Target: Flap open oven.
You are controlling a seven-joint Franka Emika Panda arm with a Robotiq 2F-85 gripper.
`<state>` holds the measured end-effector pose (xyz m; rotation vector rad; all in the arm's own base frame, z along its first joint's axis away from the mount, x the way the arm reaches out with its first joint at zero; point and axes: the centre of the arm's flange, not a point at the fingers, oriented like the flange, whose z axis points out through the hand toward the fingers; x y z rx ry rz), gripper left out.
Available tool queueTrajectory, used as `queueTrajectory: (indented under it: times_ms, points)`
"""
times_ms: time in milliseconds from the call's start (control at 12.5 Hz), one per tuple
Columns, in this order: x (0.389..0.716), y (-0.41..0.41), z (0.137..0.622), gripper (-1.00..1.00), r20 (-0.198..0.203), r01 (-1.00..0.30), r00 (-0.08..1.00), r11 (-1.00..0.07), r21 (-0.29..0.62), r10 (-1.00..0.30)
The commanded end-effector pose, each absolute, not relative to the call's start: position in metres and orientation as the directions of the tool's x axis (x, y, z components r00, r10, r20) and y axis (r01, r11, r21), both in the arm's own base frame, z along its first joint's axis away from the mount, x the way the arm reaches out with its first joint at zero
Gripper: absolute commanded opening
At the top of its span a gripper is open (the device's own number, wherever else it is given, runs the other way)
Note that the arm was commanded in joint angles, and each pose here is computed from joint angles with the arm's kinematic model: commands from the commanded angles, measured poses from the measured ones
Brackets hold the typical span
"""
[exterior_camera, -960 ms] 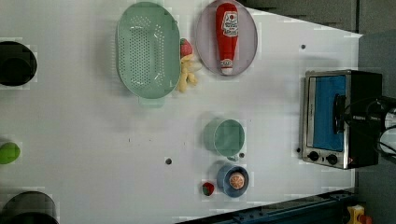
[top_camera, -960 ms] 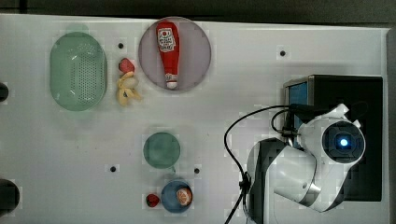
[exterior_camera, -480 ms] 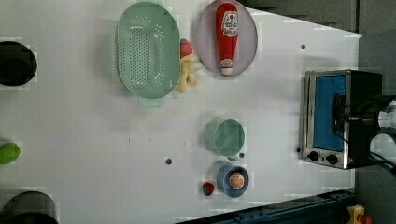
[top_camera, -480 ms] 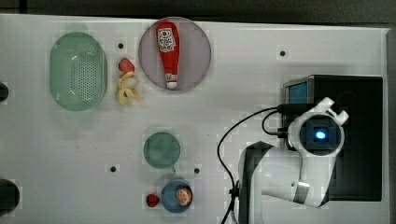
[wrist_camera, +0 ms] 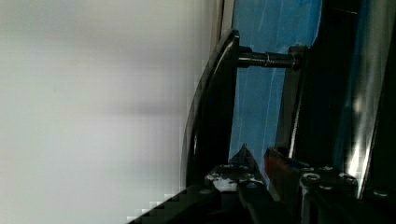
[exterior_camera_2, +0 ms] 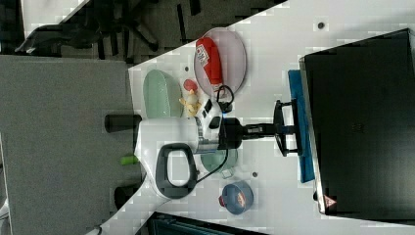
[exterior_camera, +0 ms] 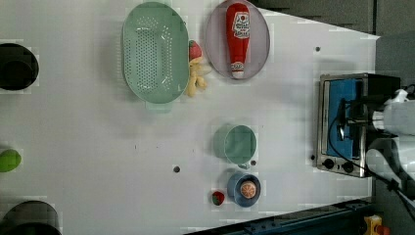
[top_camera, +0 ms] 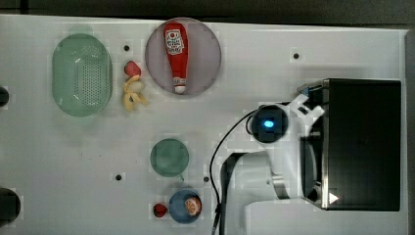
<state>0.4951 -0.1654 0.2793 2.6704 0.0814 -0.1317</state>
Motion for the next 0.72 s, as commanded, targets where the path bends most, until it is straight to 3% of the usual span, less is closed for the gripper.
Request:
queueTrajectory:
  times_ms: [80, 320, 560, 720]
  points:
    - [0.503, -0.099, 0.250, -0.65, -0.067, -0.002, 0.997, -0.851, 0.525, -0.044]
    - [0.502, -0.067, 0.223, -0.65, -0.081, 0.019, 0.996, -0.792, 0.611, -0.038]
    - [0.501, -0.043, 0.192, -0.65, -0.060, -0.017, 0.996, -0.766, 0.643, -0.072]
    - [0.500, -0.029, 0.167, -0.65, -0.085, 0.033, 0.996, -0.745, 0.666, -0.031]
